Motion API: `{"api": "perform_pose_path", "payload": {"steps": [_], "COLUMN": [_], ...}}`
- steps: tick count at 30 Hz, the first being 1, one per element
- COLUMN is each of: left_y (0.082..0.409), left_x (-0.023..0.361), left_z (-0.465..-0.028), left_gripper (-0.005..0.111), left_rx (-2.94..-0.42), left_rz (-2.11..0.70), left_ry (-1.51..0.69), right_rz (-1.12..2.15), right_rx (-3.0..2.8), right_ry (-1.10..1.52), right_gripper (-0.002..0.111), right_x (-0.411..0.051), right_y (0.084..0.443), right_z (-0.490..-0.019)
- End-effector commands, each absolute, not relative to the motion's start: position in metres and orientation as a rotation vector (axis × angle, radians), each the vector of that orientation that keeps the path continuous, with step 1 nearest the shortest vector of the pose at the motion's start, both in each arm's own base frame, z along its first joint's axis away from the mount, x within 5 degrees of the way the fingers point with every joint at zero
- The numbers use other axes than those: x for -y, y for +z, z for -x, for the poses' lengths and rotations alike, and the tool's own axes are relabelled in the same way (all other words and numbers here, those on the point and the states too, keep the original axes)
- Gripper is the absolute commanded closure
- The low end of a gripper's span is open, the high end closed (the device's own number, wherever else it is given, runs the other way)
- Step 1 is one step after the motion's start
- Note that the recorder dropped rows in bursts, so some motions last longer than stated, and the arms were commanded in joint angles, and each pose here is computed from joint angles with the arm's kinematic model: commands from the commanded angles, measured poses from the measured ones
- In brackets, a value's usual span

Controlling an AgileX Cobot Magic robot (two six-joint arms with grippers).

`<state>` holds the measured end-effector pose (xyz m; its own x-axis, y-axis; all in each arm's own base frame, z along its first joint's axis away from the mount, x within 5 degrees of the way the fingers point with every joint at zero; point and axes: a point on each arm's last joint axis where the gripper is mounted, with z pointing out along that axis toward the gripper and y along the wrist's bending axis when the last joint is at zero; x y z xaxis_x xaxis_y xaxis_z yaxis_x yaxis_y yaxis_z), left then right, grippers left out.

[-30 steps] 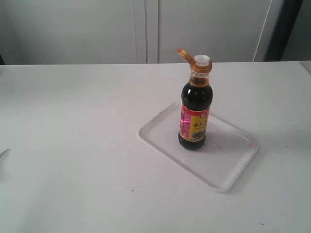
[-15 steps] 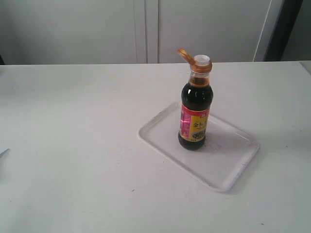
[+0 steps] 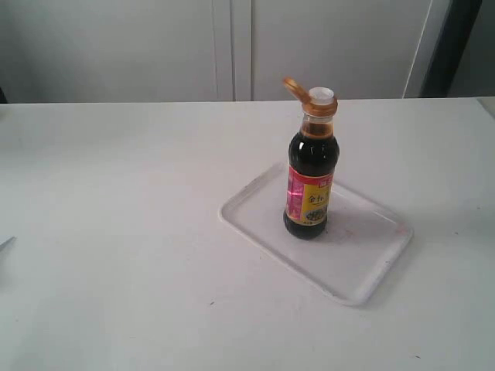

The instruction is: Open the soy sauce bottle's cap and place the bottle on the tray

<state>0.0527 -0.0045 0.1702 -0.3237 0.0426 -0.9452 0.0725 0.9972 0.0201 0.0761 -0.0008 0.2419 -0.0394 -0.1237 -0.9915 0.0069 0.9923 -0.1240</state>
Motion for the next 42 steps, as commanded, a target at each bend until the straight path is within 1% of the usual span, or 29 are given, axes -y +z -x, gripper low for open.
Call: {"api": "perform_pose_path", "payload": {"steps": [1, 42], "left_y": [0.1683, 0.1689], "left_x": [0.0047, 0.0047], "left_z": [-0.0522, -0.0524], "left_gripper": [0.107, 0.107], "left_rx": [-1.908, -1.901], "left_rz": [-0.073, -0.072], "left_ry": [-0.039, -0.039], "right_rz": [0.085, 0.068], "right_rx": [-1.601, -1.599], "right_ry": [-0.108, -0.094], "right_gripper": [0.108, 0.108], "right_x": [0.0011, 0.0013], "right_y": [0.2414, 0.2406], "right_z": [-0.0757, -0.0752]}}
